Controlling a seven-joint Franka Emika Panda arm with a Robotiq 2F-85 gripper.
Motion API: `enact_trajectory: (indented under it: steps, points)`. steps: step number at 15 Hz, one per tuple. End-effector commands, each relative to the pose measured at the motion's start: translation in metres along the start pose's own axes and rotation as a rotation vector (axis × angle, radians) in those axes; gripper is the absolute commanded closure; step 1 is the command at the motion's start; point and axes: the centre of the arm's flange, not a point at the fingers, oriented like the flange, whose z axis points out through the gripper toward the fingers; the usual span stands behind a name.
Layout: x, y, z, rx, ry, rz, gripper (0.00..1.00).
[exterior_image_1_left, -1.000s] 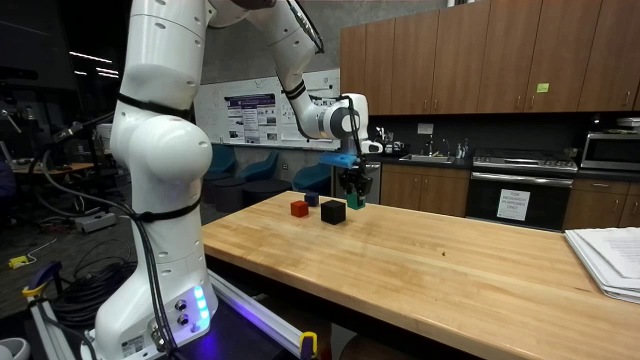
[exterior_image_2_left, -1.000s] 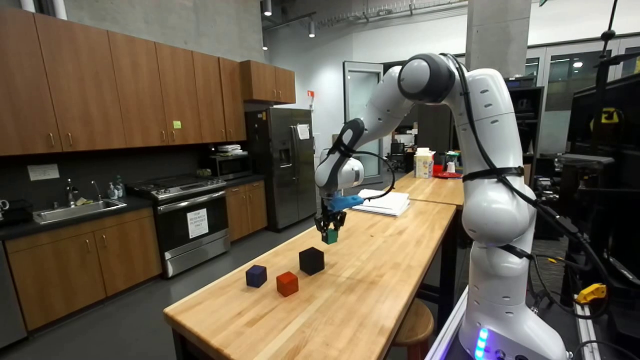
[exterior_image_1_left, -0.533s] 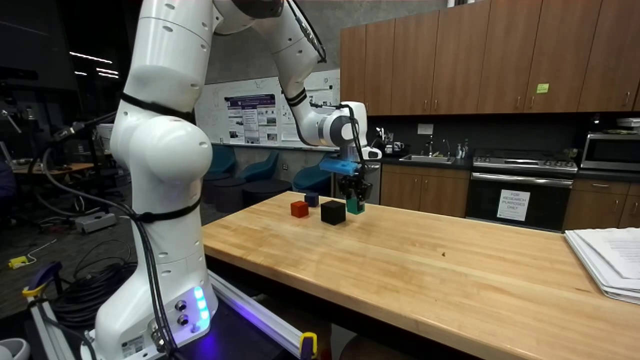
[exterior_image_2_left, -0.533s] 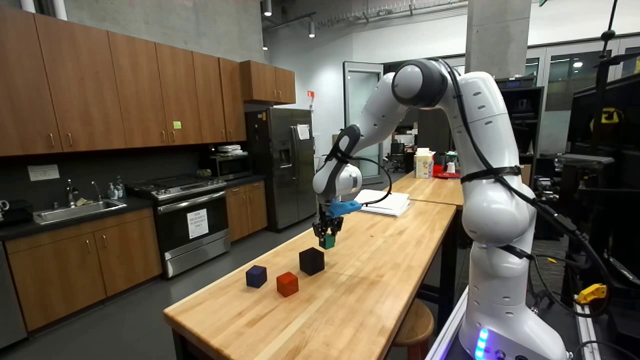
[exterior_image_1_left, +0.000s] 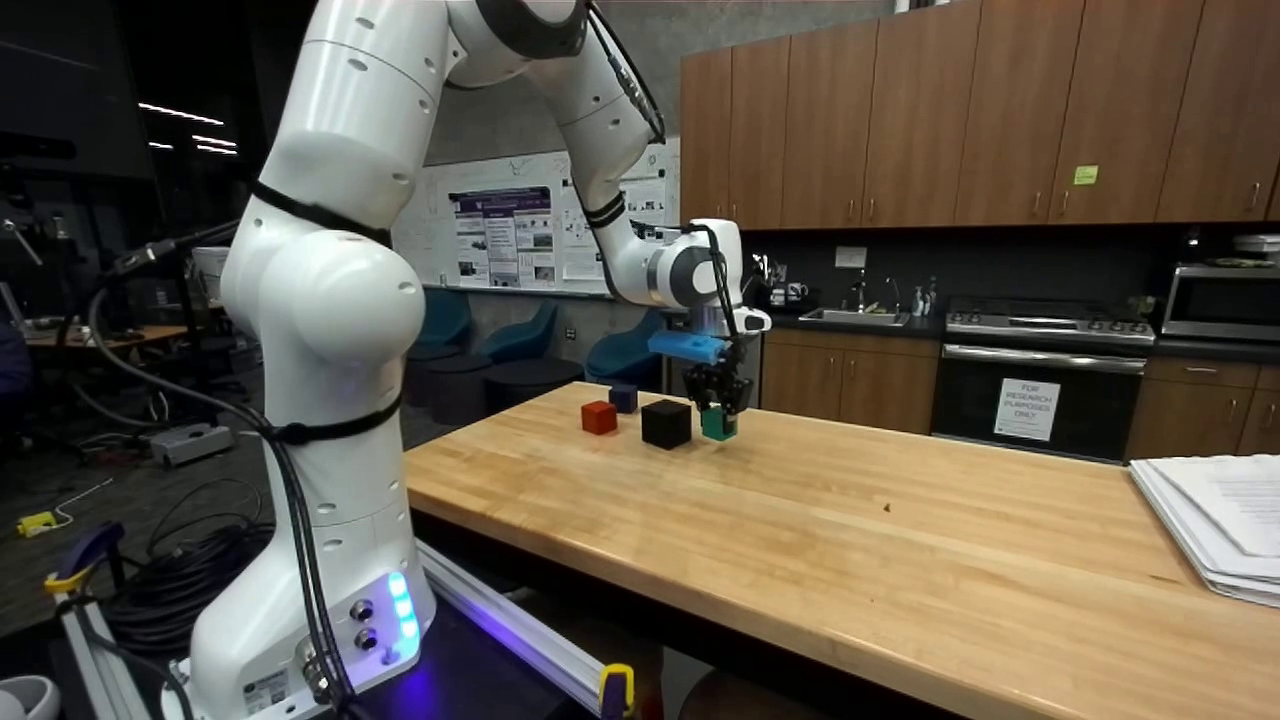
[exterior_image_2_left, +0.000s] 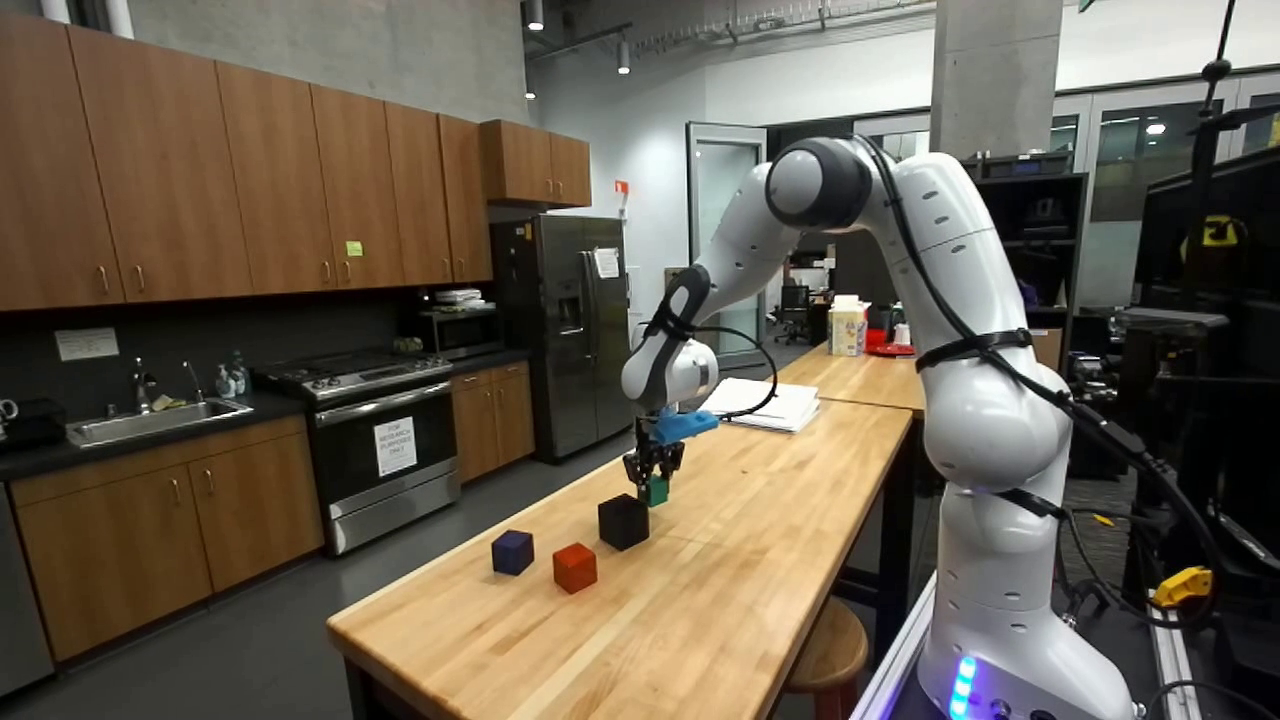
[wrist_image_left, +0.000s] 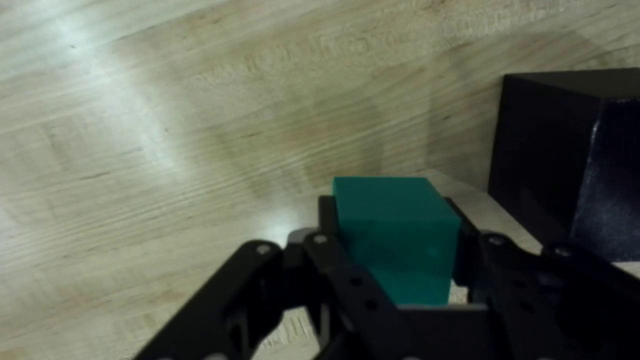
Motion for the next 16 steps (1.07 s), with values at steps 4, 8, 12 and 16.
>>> enact_trajectory:
  steps: [4, 8, 12, 16]
  points:
    - [0.014, 0.006, 0.009, -0.011, 0.001, -0.005, 0.26]
    - [0.012, -0.001, -0.011, 0.0, 0.025, -0.008, 0.22]
    - [0.004, -0.01, -0.039, 0.012, 0.047, -0.027, 0.01]
    - [-0.012, -0.031, -0.079, 0.029, 0.106, -0.058, 0.0]
